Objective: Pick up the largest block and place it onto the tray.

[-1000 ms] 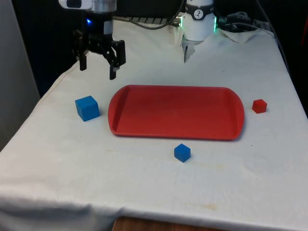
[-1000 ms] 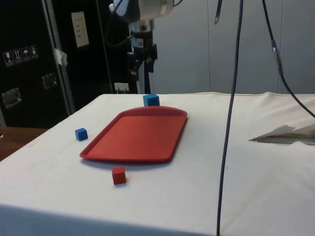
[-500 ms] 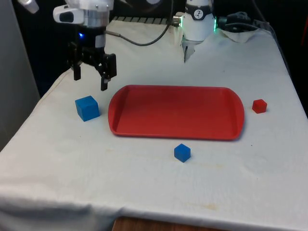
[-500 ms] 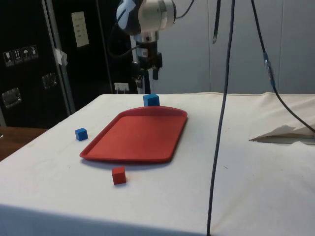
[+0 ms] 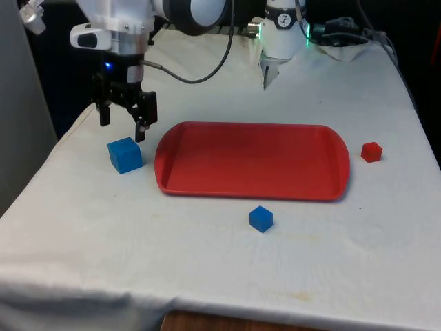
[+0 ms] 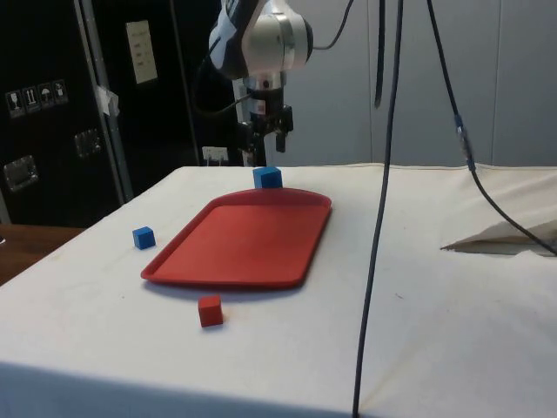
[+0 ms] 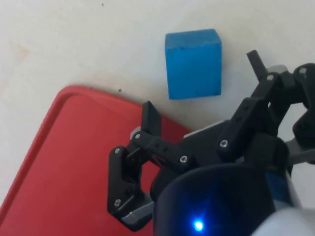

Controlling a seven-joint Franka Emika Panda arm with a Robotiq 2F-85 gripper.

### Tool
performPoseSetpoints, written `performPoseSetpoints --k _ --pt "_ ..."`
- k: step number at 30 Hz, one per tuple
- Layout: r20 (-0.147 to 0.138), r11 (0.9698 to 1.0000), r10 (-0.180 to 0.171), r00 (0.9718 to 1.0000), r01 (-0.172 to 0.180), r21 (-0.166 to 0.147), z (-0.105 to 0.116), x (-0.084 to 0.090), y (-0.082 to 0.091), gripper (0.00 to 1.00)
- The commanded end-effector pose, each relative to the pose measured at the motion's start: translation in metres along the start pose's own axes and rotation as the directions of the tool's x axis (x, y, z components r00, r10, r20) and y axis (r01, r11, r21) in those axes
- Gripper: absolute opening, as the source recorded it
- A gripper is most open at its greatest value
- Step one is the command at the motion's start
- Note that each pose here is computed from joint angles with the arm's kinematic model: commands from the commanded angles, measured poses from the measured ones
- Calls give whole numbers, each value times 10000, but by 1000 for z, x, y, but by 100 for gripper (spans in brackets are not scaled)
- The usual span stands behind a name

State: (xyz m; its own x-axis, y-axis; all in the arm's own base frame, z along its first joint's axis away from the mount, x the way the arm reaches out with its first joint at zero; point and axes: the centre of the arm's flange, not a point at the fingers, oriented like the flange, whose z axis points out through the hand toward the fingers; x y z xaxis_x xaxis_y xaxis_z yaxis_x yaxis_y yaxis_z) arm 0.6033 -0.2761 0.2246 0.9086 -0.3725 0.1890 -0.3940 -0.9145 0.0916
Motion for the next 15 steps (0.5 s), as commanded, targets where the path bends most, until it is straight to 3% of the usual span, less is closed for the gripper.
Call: performPoseSetpoints --k 1,15 --pt "-61 9999 82 9999 -81 71 3 3 1 100" --pt "-161 9981 605 9980 -603 145 23 4 0 100"
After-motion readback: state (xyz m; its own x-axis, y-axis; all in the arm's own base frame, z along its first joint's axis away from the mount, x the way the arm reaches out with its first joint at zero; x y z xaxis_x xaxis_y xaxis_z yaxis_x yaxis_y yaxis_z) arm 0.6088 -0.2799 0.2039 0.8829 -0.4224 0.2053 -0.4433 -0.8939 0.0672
